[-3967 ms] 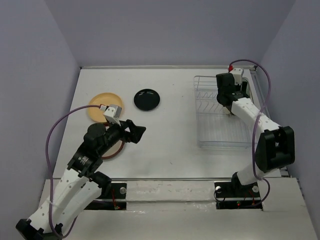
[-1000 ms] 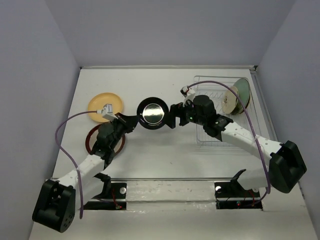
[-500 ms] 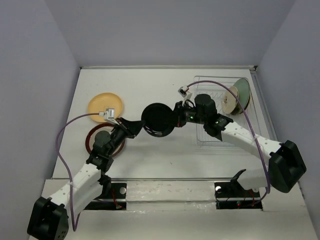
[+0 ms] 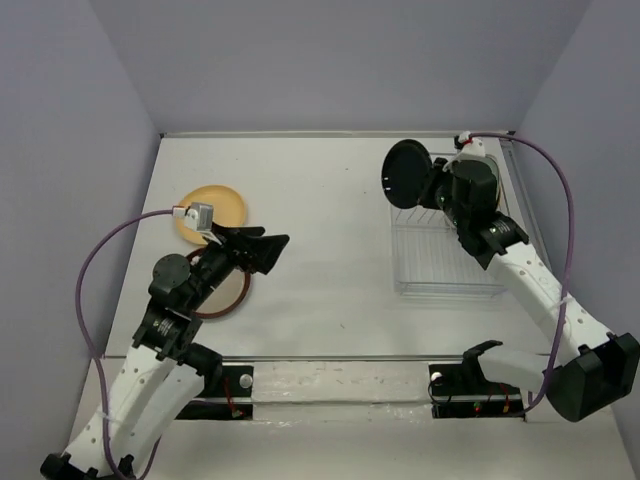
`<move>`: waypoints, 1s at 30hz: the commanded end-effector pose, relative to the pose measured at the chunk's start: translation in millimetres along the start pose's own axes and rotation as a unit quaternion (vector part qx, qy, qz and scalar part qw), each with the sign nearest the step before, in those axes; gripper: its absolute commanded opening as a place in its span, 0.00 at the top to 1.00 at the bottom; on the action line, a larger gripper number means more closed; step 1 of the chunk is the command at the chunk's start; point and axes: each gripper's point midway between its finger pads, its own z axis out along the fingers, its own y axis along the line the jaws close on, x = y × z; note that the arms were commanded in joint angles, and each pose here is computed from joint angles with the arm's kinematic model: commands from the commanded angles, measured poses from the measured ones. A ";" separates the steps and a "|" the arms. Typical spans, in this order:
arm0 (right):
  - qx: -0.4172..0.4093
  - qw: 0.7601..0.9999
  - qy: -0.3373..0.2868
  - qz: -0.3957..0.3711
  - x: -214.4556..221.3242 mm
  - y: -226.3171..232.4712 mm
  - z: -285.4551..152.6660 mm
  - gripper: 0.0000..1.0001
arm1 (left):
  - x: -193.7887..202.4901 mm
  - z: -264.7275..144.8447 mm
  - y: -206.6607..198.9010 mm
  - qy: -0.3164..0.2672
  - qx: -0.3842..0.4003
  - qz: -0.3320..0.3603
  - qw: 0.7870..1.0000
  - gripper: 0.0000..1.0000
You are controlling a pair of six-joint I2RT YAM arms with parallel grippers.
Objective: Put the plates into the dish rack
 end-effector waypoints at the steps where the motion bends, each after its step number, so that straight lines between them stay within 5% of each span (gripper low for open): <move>1: 0.268 0.958 -0.075 -0.072 -47.2 -104.1 -30.0 0.93 | -23.7 -31.5 -2.4 -0.007 -0.040 0.107 0.993 0.01; 4: 0.332 0.937 -0.072 -0.086 -56.6 -142.4 -31.0 0.93 | -19.6 -39.0 21.1 -0.020 -0.083 0.137 0.987 0.01; 12: 0.419 0.898 -0.035 -0.132 -65.2 -201.4 -14.8 0.93 | -16.3 -40.2 10.3 -0.008 -0.052 0.153 0.987 0.01; 24: 0.382 0.911 0.025 -0.156 -28.1 -209.6 26.4 0.93 | -17.2 -43.7 6.2 -0.015 -0.048 0.151 0.987 0.01; 30: 0.391 0.907 0.001 -0.157 -46.7 -205.6 17.4 0.93 | -14.5 -40.9 10.2 -0.008 -0.055 0.148 0.987 0.01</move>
